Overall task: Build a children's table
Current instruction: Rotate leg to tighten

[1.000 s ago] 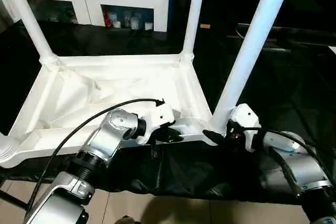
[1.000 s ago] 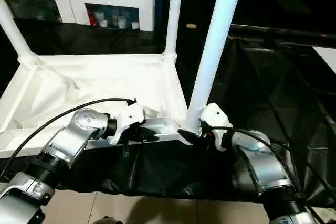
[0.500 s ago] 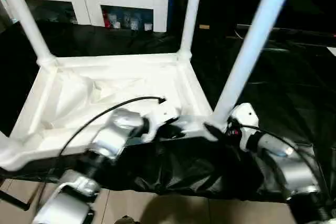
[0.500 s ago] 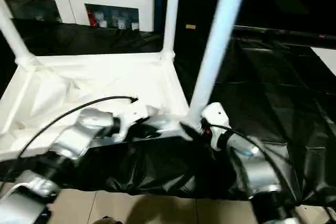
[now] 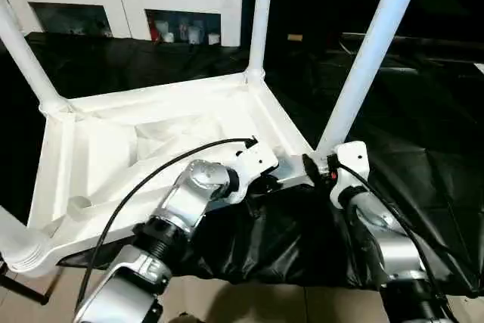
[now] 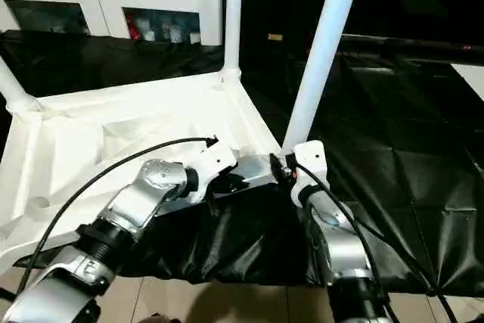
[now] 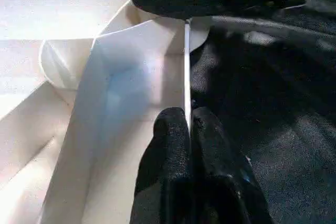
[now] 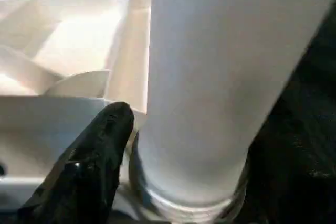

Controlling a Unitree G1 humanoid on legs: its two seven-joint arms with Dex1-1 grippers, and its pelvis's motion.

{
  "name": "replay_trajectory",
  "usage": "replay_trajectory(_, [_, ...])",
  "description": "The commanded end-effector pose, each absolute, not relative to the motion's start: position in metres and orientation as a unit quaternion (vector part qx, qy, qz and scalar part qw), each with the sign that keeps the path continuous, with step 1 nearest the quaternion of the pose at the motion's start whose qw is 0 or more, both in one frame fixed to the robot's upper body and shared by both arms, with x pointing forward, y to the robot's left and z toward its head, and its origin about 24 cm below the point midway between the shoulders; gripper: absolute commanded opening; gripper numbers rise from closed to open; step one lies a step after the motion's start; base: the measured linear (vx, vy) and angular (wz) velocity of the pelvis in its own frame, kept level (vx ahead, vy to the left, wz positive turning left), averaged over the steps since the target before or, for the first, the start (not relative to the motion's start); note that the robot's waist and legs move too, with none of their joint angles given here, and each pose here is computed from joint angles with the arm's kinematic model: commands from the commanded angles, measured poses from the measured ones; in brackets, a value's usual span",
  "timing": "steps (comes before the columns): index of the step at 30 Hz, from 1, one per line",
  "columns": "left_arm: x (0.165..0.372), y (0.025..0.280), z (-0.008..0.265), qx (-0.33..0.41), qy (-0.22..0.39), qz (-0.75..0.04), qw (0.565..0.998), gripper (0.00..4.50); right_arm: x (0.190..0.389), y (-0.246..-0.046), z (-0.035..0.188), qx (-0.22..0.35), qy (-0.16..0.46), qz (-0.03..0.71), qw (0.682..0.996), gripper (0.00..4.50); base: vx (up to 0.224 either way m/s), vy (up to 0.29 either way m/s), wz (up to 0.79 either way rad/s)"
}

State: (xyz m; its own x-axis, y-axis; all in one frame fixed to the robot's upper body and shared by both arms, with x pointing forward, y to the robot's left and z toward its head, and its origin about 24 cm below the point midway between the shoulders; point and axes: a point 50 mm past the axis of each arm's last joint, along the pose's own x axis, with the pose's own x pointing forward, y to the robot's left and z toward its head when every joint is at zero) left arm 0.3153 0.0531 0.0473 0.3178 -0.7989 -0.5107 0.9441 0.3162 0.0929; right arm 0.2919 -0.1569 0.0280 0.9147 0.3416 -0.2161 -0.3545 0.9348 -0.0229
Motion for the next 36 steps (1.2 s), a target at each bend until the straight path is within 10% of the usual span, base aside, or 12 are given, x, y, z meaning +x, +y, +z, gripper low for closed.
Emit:
replay_trajectory(1, [0.305, 0.038, 0.043, 0.189, 0.183, -0.599, 0.756, 0.0, 0.283, -0.121, 0.027, -0.021, 0.11, 0.29, 0.951, 3.75, 0.0, 0.0, 0.0])
replay_trajectory(15, [0.292, 0.083, 0.052, 0.175, 0.194, -0.703, 0.662, 0.0, 0.246, -0.161, 0.038, -0.106, 0.156, 0.536, 0.823, 3.81, 0.0, 0.0, 0.0])
replay_trajectory(21, [0.292, 0.096, 0.053, 0.192, 0.211, -0.722, 0.631, 0.0, 0.245, -0.166, 0.043, -0.122, 0.167, 0.585, 0.784, 3.18, 0.0, 0.0, 0.0])
replay_trajectory(36, [0.303, 0.097, 0.054, 0.189, 0.202, -0.693, 0.665, 0.0, 0.256, -0.159, 0.04, -0.1, 0.138, 0.559, 0.811, 2.72, 0.0, 0.0, 0.0])
